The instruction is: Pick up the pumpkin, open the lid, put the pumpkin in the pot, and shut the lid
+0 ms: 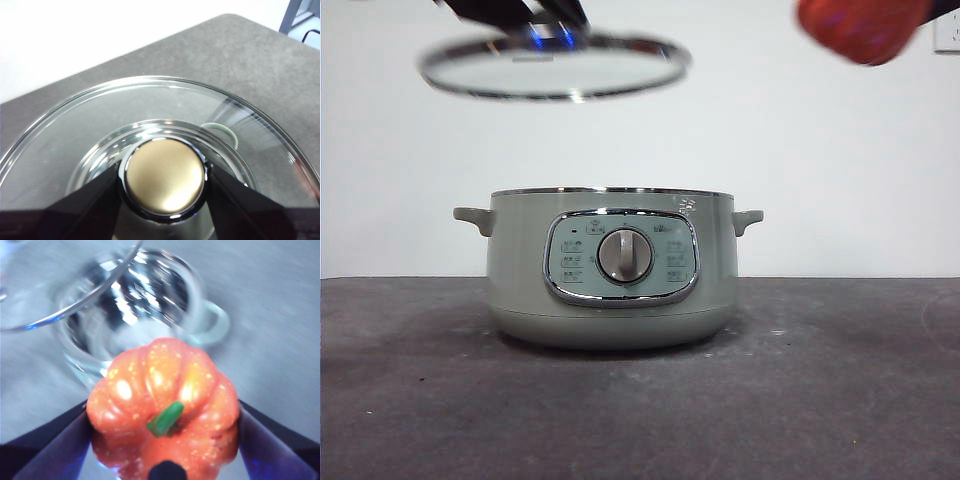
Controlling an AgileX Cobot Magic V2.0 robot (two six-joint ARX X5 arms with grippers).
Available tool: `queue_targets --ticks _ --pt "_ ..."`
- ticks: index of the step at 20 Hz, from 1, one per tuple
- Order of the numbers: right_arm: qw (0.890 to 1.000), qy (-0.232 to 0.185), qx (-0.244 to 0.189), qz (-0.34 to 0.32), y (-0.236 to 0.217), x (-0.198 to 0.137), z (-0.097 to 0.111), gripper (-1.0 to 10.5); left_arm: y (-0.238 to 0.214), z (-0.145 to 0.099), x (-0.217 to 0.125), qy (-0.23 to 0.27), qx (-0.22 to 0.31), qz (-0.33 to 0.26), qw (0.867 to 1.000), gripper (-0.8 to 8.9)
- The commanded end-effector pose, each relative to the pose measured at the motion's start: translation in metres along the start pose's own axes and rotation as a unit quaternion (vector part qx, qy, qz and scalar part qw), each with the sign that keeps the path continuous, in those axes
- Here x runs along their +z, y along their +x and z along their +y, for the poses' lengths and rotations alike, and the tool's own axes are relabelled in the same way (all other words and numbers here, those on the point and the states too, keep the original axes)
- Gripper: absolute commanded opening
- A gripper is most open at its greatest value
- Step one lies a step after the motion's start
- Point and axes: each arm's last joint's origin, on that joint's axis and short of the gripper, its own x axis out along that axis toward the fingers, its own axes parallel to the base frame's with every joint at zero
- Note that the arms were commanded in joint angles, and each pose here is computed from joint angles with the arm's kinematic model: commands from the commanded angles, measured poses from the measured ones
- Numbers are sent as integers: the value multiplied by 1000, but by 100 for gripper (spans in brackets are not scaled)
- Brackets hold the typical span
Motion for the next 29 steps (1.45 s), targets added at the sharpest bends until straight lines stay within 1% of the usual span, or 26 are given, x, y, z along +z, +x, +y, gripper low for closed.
queue_targets --ticks 1,6,9,11,12,14,17,18,21,24,26,27,28,29 --pt "1000 -7 21 -2 29 15 0 -12 -47 -4 14 7 12 -45 999 -9" --pt "997 -47 52 34 106 55 12 -12 -127 -18 10 6 37 -55 998 -9" --pt "994 -68 66 54 158 73 22 -12 -163 -28 2 5 39 -54 998 -9" --pt "992 -85 69 68 190 77 26 -12 -180 -32 -4 5 44 -56 997 -9" --pt "991 -89 70 77 207 76 28 -12 -187 -34 -6 4 48 -57 997 -9" --pt "989 -103 53 92 235 71 28 -12 -199 -37 -9 4 48 -65 997 -9" --pt "986 -124 35 110 262 56 29 -12 -209 -40 -12 4 49 -73 996 -9" --pt "984 -133 35 117 268 52 29 -12 -210 -40 -12 3 49 -73 996 -9" --pt "980 -138 39 137 282 40 33 -12 -209 -40 -13 2 48 -65 997 -9" --pt "977 -142 29 159 292 30 33 -12 -209 -40 -13 2 48 -66 997 -9" --pt "976 -145 31 157 292 30 35 5 -209 -40 -14 2 48 -65 997 -9" --pt "976 -146 33 157 292 30 36 93 -209 -40 -14 2 48 -64 997 -9" --pt "976 -142 33 160 292 29 36 280 -209 -40 -14 2 48 -64 997 -9" --pt "976 -140 33 165 292 28 36 557 -209 -40 -14 2 48 -64 997 -9"
